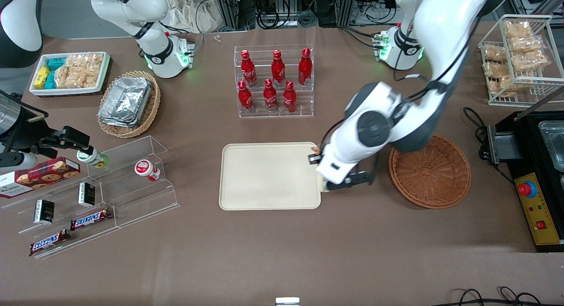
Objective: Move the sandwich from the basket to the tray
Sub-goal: 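Carry the sandwich with the left gripper over the cream tray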
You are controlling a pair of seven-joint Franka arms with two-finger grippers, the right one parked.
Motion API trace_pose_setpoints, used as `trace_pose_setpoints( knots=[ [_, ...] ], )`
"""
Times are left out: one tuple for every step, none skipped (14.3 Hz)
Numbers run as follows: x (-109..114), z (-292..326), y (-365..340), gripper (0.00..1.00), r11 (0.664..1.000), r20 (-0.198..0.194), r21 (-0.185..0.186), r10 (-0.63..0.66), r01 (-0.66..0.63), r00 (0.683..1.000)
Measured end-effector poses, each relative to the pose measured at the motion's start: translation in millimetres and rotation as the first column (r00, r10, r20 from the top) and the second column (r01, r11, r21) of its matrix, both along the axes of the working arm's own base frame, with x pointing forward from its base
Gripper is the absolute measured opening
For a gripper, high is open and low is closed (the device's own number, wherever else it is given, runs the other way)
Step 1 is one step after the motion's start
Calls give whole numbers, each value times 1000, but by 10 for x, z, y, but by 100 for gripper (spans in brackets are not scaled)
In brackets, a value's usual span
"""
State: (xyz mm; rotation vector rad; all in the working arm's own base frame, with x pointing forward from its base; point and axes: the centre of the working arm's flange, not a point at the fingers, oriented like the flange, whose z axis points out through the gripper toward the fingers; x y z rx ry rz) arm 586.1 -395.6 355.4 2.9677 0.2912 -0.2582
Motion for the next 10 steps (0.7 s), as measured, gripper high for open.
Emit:
trace_pose_setpoints(
  knots=[
    [-43, -247, -102, 15, 1000, -10, 16, -26, 26, 1000],
    [-85, -466, -185, 15, 998, -18, 28, -47, 48, 999],
    [-127, -655, -261, 15, 997, -25, 33, -65, 66, 998],
    [-165, -802, -328, 15, 996, -29, 32, -77, 78, 997],
    [-205, -907, -390, 15, 996, -33, 30, -87, 88, 996],
    [-245, -979, -437, 15, 995, -40, 31, -96, 97, 995],
    [-281, -1038, -473, 15, 994, -48, 33, -103, 105, 994],
    [-290, -1077, -477, 15, 993, -48, 41, -110, 112, 993],
    [-287, -1121, -466, 15, 991, -40, 56, -122, 124, 992],
    [-284, -1164, -455, 15, 989, -37, 68, -130, 132, 991]
  ],
)
